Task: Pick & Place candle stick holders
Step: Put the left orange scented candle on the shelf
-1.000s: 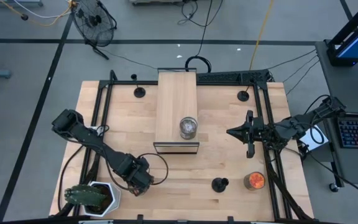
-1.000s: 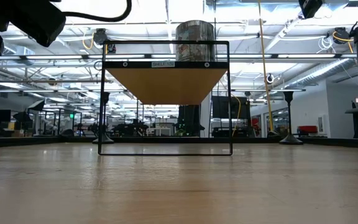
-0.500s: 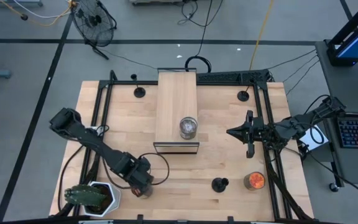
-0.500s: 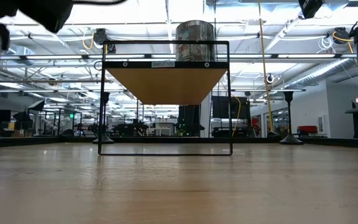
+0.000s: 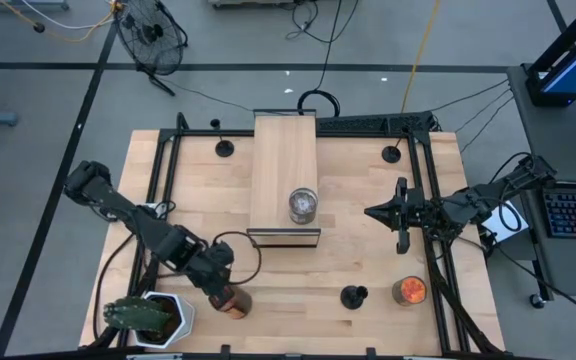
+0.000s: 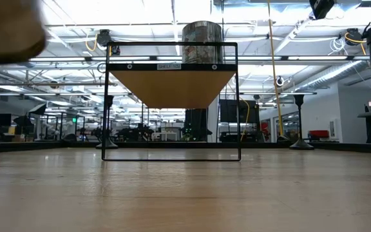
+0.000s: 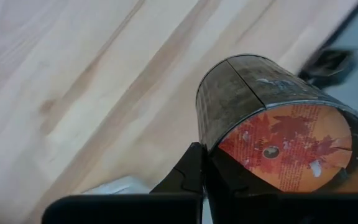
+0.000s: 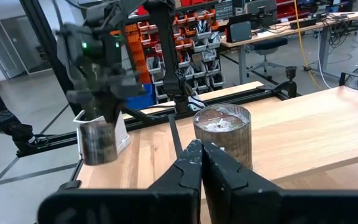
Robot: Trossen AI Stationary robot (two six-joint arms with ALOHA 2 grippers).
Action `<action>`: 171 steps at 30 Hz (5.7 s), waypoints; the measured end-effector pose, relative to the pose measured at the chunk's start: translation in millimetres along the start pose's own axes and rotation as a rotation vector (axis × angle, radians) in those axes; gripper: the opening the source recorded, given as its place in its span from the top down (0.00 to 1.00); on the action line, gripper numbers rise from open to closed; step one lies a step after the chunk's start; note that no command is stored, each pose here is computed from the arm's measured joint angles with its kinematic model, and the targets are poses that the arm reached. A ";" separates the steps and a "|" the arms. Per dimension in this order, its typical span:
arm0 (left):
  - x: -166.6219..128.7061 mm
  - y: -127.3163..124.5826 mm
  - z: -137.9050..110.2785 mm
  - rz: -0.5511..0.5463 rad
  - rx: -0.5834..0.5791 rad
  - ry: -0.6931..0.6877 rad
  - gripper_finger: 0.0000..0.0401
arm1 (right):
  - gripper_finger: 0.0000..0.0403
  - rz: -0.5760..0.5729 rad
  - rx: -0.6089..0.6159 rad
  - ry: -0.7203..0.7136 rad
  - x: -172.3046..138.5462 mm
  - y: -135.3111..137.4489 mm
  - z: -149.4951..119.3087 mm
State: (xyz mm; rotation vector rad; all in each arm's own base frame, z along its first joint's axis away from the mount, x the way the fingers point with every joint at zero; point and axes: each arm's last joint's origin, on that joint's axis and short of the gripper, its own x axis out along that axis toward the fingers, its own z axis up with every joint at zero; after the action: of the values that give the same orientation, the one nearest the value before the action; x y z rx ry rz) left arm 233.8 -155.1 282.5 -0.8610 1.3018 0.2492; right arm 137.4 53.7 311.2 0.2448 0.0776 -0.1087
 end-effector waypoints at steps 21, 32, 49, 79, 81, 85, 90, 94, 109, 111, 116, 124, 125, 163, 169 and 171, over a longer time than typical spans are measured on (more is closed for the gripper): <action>-46.1 -23.8 33.5 -0.308 -0.006 -0.217 1.00 | 1.00 -0.001 -0.001 0.001 0.1 0.0 -0.1; -110.0 -20.9 51.4 -0.221 -0.022 -0.355 1.00 | 1.00 -0.002 -0.012 0.005 0.4 0.0 -0.6; -165.1 12.9 84.6 -0.077 -0.148 -0.442 1.00 | 1.00 -0.002 -0.018 0.006 0.8 0.2 -0.9; -143.4 62.4 159.6 0.182 -0.204 -0.283 1.00 | 1.00 0.161 -0.140 0.087 -25.8 -18.0 -17.9; -141.9 64.1 163.3 0.177 -0.203 -0.272 1.00 | 1.00 0.150 -0.106 0.087 -25.2 -22.2 -27.8; -136.3 64.8 171.0 0.159 -0.210 -0.248 1.00 | 1.00 0.147 -0.066 0.021 -23.7 -28.1 -41.5; -129.4 61.9 179.1 0.144 -0.218 -0.239 1.00 | 1.00 0.138 -0.043 -0.018 -22.3 -33.4 -53.2; -127.3 56.3 186.9 0.148 -0.207 -0.234 1.00 | 1.00 0.131 -0.040 -0.024 -21.9 -34.9 -55.1; -111.0 49.5 199.4 0.237 -0.191 -0.170 1.00 | 1.00 0.131 -0.040 -0.025 -21.8 -34.9 -55.0; -110.4 49.3 199.6 0.238 -0.191 -0.169 1.00 | 1.00 0.131 -0.040 -0.025 -21.8 -34.9 -55.0; -106.0 48.9 202.9 0.241 -0.200 -0.167 1.00 | 1.00 0.131 -0.039 -0.025 -21.8 -34.9 -55.0; -103.7 46.2 203.9 0.231 -0.193 -0.175 1.00 | 1.00 0.131 -0.039 -0.025 -21.8 -34.9 -55.0; -104.0 46.3 203.8 0.231 -0.195 -0.176 1.00 | 1.00 0.131 -0.039 -0.025 -21.8 -34.9 -55.0; -103.9 43.3 205.1 0.187 -0.187 -0.178 0.80 | 1.00 0.138 -0.024 -0.049 -21.9 -34.2 -52.5; -109.8 43.2 201.5 0.170 -0.181 -0.187 0.75 | 1.00 0.139 -0.023 -0.049 -21.9 -34.2 -52.4; -114.7 43.1 198.6 0.158 -0.186 -0.198 0.72 | 1.00 0.139 -0.023 -0.049 -21.9 -34.2 -52.4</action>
State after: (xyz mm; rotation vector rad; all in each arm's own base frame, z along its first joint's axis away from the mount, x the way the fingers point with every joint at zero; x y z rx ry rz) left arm 320.5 42.1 372.2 -0.8673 1.1736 0.5737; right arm 108.3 35.8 254.4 0.2235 0.0131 0.0240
